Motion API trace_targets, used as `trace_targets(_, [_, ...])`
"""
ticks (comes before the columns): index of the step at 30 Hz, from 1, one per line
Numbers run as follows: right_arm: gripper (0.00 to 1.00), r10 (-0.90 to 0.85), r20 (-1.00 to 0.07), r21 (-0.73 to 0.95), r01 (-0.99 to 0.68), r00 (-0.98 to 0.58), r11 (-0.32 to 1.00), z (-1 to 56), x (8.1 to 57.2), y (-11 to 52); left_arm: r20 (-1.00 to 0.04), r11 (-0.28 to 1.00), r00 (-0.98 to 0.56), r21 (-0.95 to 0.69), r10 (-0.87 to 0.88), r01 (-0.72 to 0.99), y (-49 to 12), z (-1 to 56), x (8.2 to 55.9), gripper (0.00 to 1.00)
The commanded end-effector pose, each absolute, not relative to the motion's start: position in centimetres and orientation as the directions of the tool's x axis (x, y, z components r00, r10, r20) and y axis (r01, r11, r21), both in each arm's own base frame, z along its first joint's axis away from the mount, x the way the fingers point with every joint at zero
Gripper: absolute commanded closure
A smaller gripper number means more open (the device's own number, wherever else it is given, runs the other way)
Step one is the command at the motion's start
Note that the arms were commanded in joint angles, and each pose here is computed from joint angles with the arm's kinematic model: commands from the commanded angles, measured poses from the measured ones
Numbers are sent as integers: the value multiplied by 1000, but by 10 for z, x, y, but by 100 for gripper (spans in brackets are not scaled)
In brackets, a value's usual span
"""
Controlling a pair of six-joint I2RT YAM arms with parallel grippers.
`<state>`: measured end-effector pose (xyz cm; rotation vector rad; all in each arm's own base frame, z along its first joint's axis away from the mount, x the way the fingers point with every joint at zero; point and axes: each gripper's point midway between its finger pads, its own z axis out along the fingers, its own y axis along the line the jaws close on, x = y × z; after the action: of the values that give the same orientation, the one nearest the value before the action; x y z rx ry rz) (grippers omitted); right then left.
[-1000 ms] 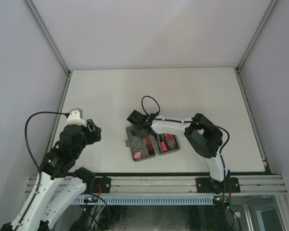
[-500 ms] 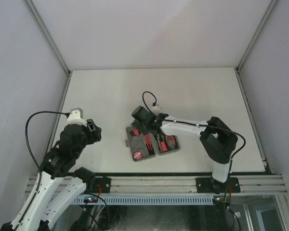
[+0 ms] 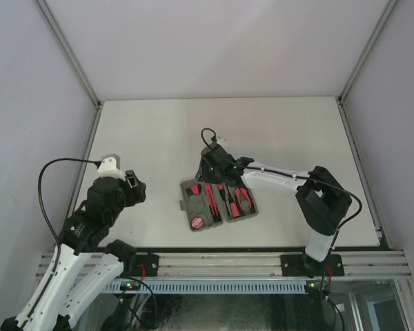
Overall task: Sort the tools into containers
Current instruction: Place the wrench in the storage box, then close the storage box at the center of the board.
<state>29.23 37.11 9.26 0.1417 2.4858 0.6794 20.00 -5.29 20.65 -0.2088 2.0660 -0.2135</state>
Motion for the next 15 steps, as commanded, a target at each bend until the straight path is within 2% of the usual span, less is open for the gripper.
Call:
trace_targets(1, [59,65,-616,408,-247,-785,879,118,285,354,-853,965,-461,-259,-243,-30,-60,216,206,38])
trace_targets(8, [56,1,-649,306,-259,-761,916,115,265,295,-817,945,-524,-322,-243,65,-87,211,208,38])
trace_targets(12, [53,42,-643,339,-235,-765,911,112,252,265,-766,901,-575,-419,-287,110,-113,202,211,38])
trace_targets(15, [46,91,-643,371,-204,-761,906,112,244,244,-723,877,-621,-466,-302,115,-126,180,211,38])
